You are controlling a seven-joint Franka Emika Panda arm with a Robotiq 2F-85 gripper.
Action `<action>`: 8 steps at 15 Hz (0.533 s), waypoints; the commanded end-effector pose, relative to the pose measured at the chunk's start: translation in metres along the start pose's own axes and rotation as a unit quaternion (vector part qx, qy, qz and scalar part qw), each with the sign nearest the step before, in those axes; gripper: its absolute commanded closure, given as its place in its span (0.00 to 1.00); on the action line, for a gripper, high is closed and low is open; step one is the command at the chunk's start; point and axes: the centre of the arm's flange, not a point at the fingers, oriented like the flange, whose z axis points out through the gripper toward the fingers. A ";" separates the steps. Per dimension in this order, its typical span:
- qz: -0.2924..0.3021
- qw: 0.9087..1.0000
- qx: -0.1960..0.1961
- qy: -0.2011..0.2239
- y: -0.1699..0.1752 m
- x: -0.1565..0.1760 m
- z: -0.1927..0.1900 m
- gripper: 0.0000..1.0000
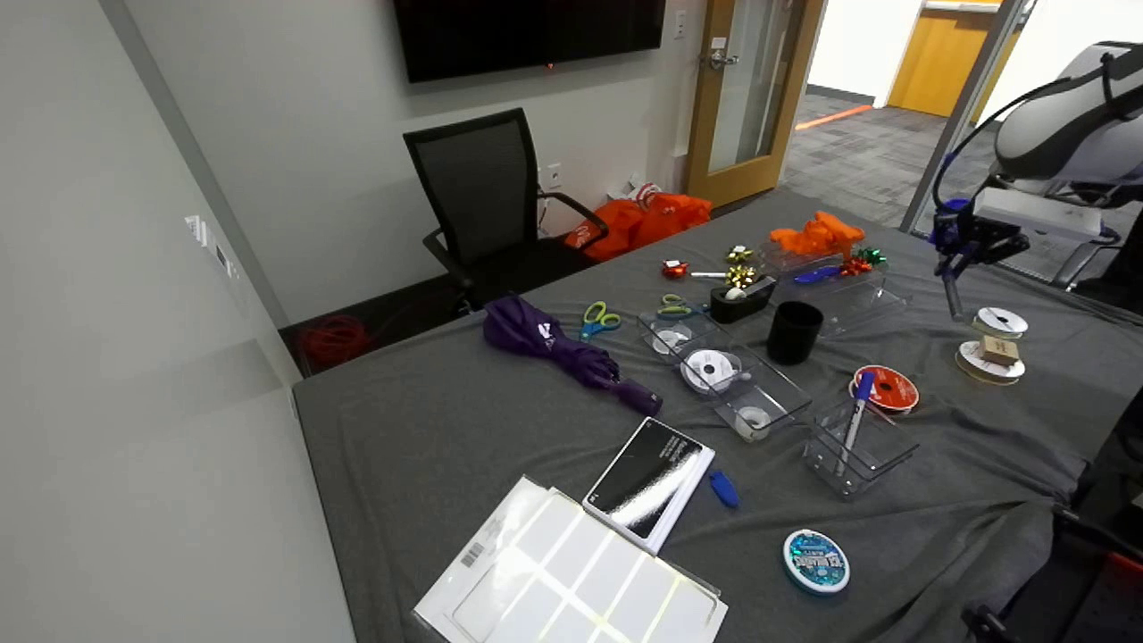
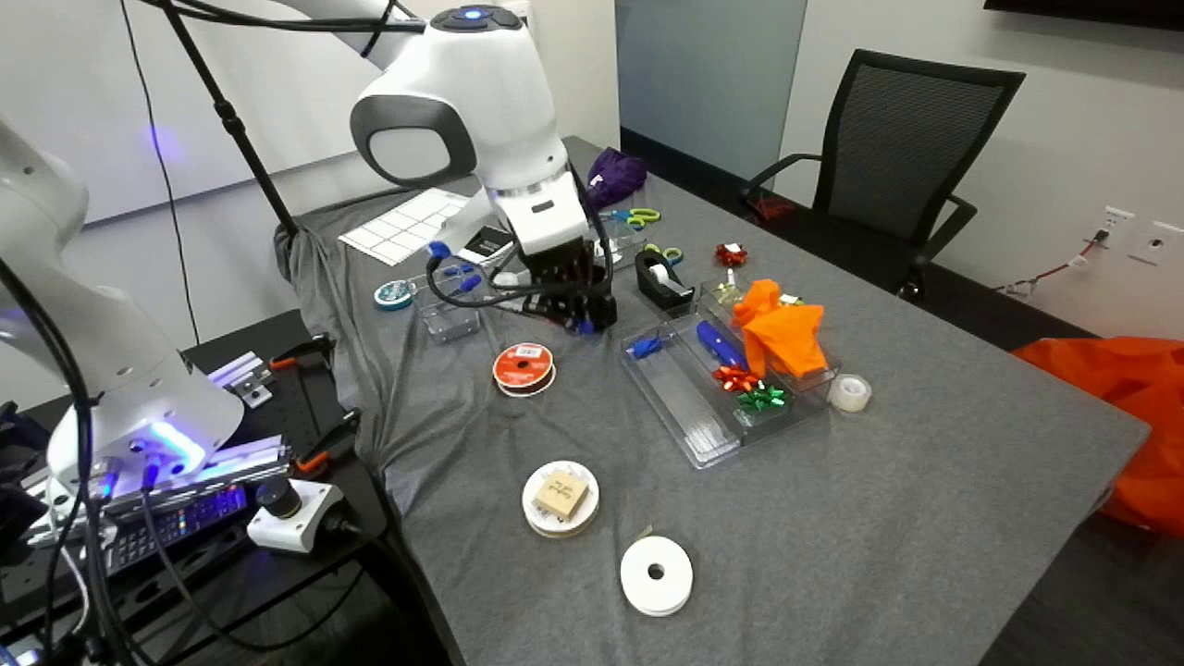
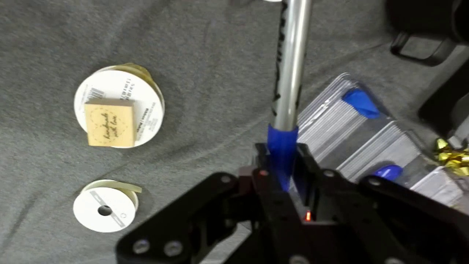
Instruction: Put the marker in the bowl closest to you
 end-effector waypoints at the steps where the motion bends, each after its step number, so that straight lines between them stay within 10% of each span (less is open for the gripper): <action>1: -0.050 0.996 0.058 0.052 -0.027 -0.050 -0.031 0.95; 6: -0.101 0.977 0.159 0.103 -0.048 -0.081 -0.056 0.95; 8: -0.089 0.981 0.139 0.098 -0.063 -0.074 -0.059 0.81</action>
